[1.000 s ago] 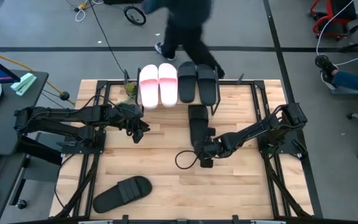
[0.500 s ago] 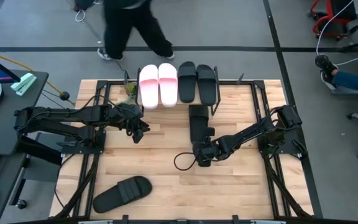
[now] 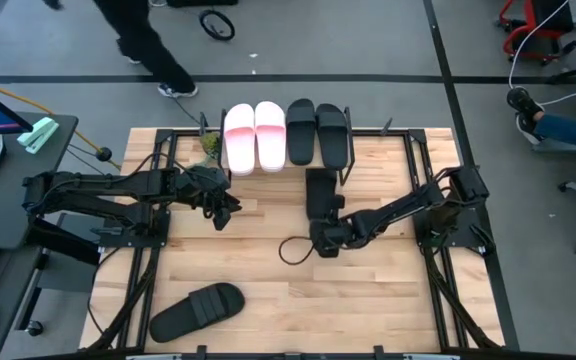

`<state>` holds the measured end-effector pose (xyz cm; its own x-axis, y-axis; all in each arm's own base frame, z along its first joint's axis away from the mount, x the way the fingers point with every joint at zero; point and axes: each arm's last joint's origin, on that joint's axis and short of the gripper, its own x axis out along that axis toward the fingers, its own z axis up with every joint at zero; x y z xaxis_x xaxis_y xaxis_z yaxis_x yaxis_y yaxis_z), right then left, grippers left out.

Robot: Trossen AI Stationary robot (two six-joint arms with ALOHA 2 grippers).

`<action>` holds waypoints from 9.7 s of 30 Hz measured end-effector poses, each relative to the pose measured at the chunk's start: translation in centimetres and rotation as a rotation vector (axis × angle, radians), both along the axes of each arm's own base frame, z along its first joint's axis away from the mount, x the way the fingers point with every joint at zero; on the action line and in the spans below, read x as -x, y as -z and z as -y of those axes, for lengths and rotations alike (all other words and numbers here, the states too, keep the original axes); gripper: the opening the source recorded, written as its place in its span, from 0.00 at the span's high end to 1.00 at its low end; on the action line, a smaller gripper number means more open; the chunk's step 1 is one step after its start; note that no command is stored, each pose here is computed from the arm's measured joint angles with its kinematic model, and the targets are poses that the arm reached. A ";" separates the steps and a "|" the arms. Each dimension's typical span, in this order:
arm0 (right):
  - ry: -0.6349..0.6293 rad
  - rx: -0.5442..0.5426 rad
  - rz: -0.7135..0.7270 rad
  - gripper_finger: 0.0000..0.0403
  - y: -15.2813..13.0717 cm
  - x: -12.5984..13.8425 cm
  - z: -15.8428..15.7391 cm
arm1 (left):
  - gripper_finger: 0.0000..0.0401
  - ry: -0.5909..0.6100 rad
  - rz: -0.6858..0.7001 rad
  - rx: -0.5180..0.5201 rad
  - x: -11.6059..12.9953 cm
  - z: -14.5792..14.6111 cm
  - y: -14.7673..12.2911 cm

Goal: Pick and place slides into the shelf
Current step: Put the middle right black slide under the shelf, then put the black slide under the shelf

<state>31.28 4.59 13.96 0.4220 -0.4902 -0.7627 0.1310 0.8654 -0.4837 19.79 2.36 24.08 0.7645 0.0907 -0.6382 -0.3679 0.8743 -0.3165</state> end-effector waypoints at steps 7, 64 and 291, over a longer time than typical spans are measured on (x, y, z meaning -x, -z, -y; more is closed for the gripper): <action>0.051 0.029 -0.029 0.96 -0.9 0.1 3.3 | 0.73 0.000 0.000 0.000 0.0 0.0 0.0; -0.130 0.100 -0.224 0.83 -1.0 0.3 6.4 | 0.73 0.015 -0.003 -0.018 0.0 0.0 0.0; -0.087 -0.167 0.230 0.77 -1.0 8.5 -15.3 | 0.95 -0.164 -0.530 -0.908 -22.0 -0.2 8.6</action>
